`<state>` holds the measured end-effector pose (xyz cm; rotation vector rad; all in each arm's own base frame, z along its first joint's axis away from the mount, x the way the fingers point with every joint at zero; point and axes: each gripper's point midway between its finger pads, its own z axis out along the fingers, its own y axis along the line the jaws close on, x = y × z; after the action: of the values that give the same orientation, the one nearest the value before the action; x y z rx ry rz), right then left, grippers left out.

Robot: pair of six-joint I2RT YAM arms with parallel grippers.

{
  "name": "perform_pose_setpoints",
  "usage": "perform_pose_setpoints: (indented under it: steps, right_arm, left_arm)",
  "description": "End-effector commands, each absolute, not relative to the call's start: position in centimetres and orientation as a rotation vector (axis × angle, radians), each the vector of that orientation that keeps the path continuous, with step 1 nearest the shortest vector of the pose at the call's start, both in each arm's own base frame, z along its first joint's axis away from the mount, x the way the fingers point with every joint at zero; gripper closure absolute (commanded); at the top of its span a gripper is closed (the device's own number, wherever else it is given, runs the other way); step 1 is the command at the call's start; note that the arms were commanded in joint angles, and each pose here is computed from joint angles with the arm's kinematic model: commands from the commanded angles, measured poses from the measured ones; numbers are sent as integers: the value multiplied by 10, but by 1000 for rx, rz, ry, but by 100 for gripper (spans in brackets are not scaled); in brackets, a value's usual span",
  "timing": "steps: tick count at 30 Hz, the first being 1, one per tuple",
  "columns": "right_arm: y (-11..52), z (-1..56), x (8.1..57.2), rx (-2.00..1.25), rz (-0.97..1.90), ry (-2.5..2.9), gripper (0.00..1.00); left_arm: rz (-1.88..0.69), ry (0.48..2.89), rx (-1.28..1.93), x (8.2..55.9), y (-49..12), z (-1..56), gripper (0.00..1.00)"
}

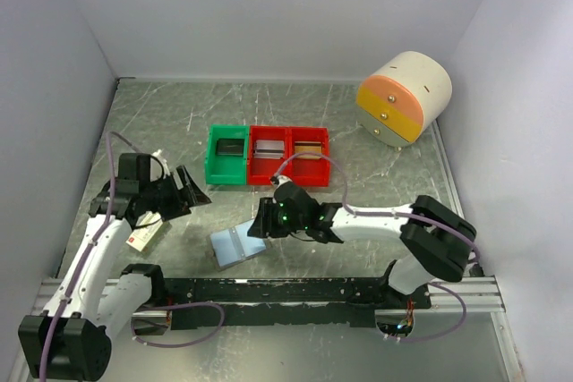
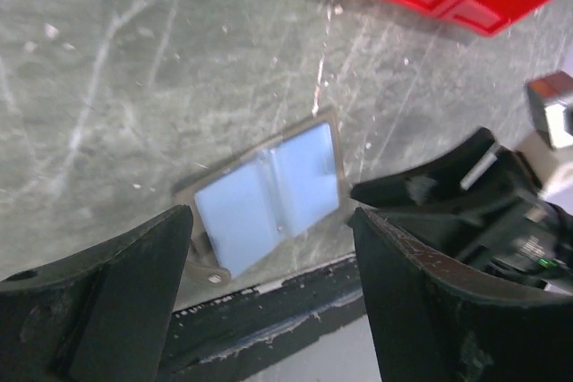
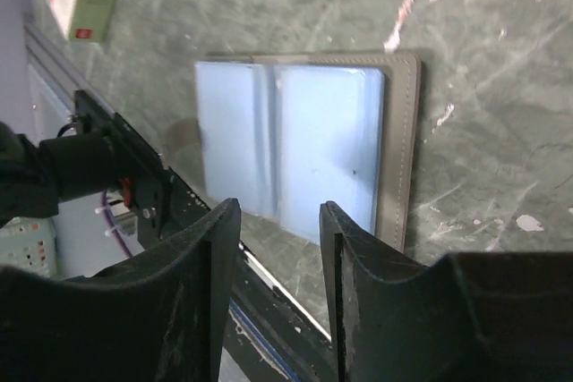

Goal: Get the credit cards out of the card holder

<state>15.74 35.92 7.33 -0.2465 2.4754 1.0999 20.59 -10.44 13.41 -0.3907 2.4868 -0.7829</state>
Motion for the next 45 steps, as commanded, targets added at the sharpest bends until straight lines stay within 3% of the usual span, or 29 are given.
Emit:
perform_pose_setpoints:
  steps: [1,20,27,35,45]
  right_arm:
    - [370,58,153,-126,1118,2521,60]
    - [346,24,152,-114,865,2640,60]
    - [346,13,148,-100,855,2676,63]
    - [357,18,139,-69,1005,2670,67]
    - [386,35,126,-40,1333,2609,70]
  left_arm:
    - [-902,2534,-370,190,-132,134,17]
    - [-808,2757,-265,136,-182,86,22]
    - [-619,2858,-284,116,-172,49,25]
    - [-438,2935,-289,104,-165,12,35]
    - [-459,2919,-252,103,-167,4,41]
